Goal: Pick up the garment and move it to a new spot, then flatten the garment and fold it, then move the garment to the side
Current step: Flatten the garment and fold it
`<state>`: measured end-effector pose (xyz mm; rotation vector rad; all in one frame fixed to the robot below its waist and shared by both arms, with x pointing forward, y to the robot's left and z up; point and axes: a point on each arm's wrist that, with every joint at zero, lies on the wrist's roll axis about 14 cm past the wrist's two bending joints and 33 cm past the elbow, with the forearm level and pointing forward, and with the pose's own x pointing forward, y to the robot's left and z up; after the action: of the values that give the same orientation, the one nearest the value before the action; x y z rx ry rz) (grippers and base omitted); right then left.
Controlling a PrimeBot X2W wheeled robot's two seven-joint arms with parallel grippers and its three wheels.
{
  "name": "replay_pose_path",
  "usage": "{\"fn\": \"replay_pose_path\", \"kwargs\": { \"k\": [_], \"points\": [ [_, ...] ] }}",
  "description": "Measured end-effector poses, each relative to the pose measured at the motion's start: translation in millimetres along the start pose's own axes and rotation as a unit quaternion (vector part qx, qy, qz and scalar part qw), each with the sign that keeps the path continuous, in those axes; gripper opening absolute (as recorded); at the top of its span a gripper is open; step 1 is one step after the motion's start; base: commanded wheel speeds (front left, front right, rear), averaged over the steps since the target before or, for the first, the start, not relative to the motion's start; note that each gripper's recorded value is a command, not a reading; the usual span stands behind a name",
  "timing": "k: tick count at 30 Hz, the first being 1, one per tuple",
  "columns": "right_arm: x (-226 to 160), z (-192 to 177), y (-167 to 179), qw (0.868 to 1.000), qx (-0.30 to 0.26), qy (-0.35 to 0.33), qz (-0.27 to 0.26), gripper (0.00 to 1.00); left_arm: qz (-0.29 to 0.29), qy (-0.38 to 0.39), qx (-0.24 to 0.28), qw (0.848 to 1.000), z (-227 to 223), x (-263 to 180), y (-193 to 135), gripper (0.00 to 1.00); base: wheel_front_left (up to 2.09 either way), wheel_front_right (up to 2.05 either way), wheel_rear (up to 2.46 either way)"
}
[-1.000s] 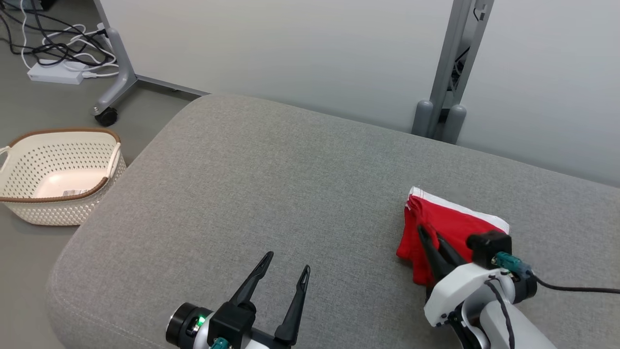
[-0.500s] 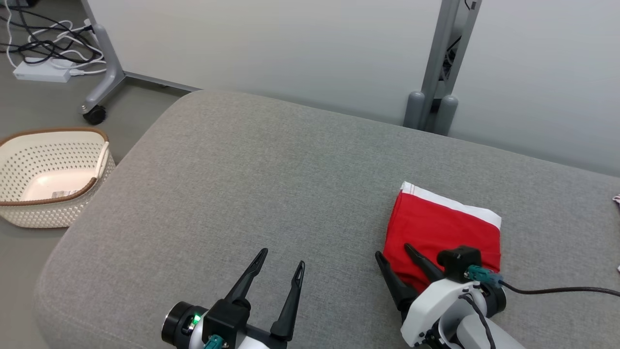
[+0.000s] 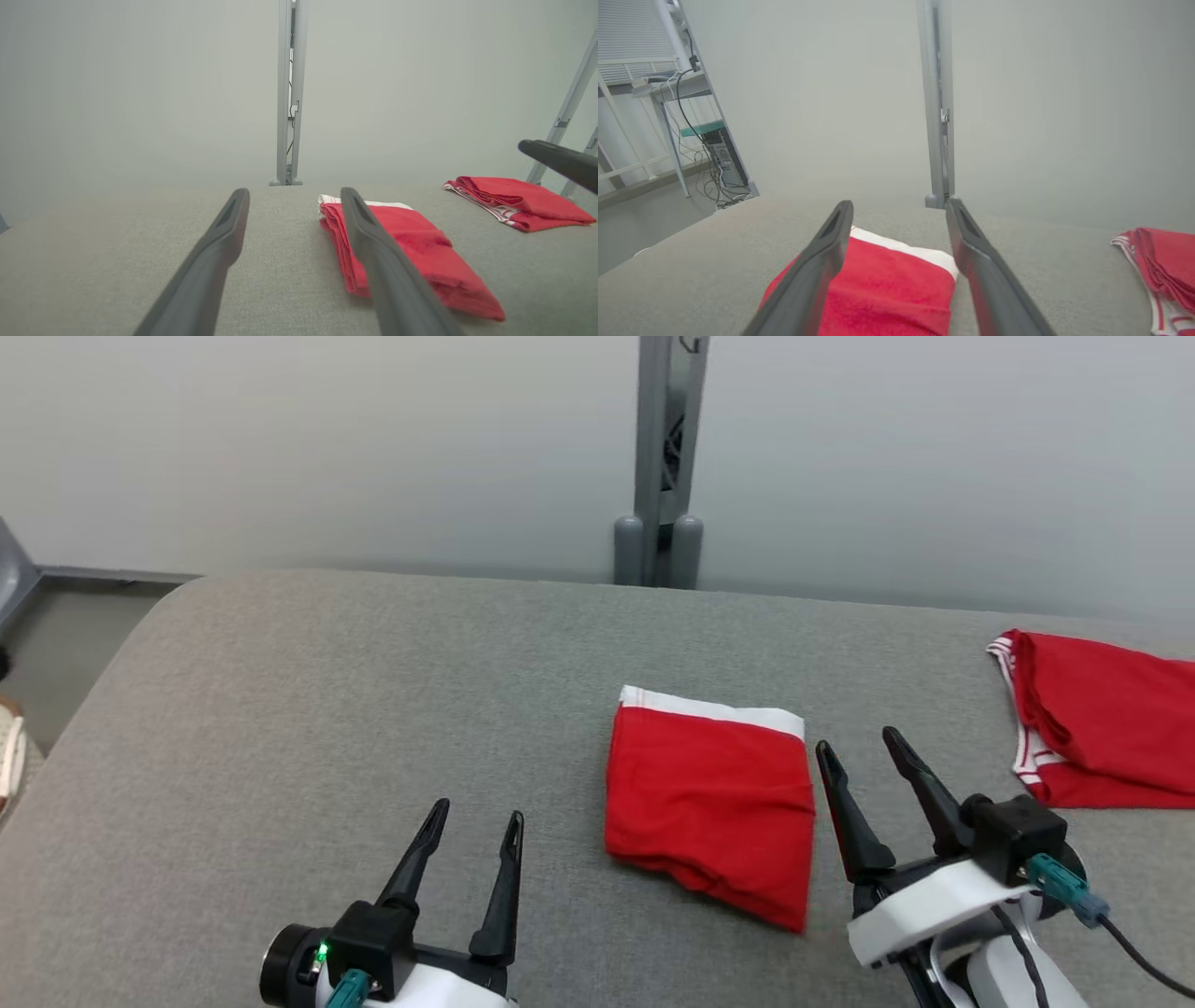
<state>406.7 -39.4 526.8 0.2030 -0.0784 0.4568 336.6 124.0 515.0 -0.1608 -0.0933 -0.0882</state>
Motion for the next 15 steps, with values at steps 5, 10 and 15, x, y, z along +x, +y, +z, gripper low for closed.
{"fn": "replay_pose_path", "kwargs": {
  "k": [5, 10, 15],
  "points": [
    [-33, 10, -30, 0.998, -0.02, -0.017, -0.054, 1.0, -0.025, -0.002, -0.001, 1.0, 1, 7, -15, 1.0, 0.0, 0.0, 0.0],
    [-68, 6, -55, 0.994, -0.016, -0.013, -0.108, 1.0, -0.037, -0.001, -0.004, 0.999, 0, 9, -24, 1.0, 0.0, 0.0, 0.0],
    [-94, -1, -64, 0.99, -0.011, -0.005, -0.137, 1.0, -0.039, -0.002, -0.009, 0.999, 1, 6, -26, 1.0, 0.0, 0.0, 0.0]
  ]
}}
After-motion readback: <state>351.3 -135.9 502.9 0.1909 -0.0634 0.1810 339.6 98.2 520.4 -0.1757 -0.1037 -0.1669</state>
